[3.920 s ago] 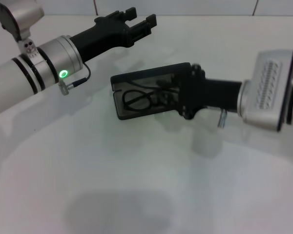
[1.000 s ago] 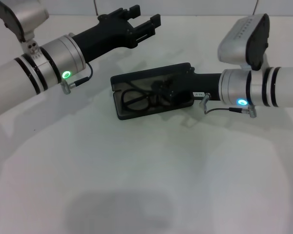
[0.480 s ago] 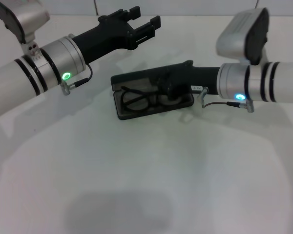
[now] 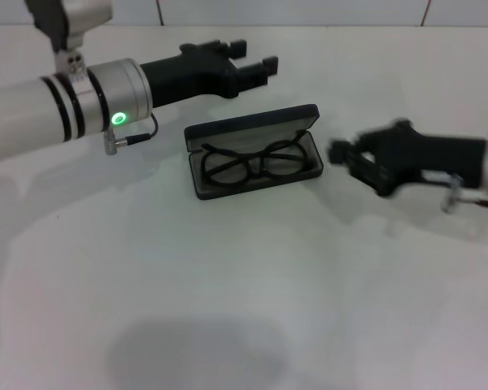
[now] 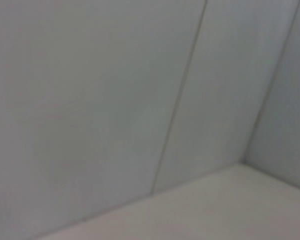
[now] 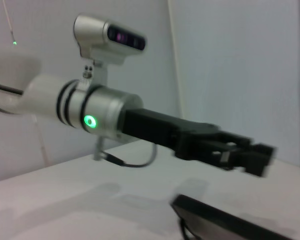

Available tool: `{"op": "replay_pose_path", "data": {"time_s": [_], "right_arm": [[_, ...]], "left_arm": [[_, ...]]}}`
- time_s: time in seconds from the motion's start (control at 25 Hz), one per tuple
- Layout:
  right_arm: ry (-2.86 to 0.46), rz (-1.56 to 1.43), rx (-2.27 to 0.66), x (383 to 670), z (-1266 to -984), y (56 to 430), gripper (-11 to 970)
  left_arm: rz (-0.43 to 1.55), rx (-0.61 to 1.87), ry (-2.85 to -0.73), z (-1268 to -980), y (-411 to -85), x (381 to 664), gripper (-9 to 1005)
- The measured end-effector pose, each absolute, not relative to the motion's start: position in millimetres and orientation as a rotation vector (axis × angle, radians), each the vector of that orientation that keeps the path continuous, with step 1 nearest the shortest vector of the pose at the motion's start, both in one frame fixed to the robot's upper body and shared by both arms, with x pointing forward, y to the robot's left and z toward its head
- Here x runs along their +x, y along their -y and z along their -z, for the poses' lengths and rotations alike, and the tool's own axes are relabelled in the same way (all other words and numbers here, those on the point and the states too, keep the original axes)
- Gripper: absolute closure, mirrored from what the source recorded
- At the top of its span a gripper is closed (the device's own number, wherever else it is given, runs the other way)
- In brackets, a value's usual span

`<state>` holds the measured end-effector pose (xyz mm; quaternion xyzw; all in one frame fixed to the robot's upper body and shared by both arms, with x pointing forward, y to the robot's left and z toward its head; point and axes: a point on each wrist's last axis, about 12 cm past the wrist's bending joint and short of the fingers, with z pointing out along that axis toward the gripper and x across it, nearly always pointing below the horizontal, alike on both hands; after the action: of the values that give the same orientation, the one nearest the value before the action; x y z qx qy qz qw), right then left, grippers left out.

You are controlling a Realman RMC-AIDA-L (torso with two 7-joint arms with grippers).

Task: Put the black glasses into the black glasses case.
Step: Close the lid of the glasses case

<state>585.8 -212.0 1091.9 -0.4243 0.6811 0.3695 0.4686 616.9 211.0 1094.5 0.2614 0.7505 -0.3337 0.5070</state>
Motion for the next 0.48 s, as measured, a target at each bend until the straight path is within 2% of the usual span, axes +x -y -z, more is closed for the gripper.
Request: {"op": "replay_pose_path", "data": {"time_s": [0.16,0.48], "right_arm": [[-1.698,-0.857,-0.99,576,-1085,242,847],[-1.71,-0.786,-0.947,568,-1076,260,693]], "left_arm": [[0.793,0.664,-1.93,-1101,-209,623,330],[0.653,0.67,-2.064,-1096,-200,635,331]]}}
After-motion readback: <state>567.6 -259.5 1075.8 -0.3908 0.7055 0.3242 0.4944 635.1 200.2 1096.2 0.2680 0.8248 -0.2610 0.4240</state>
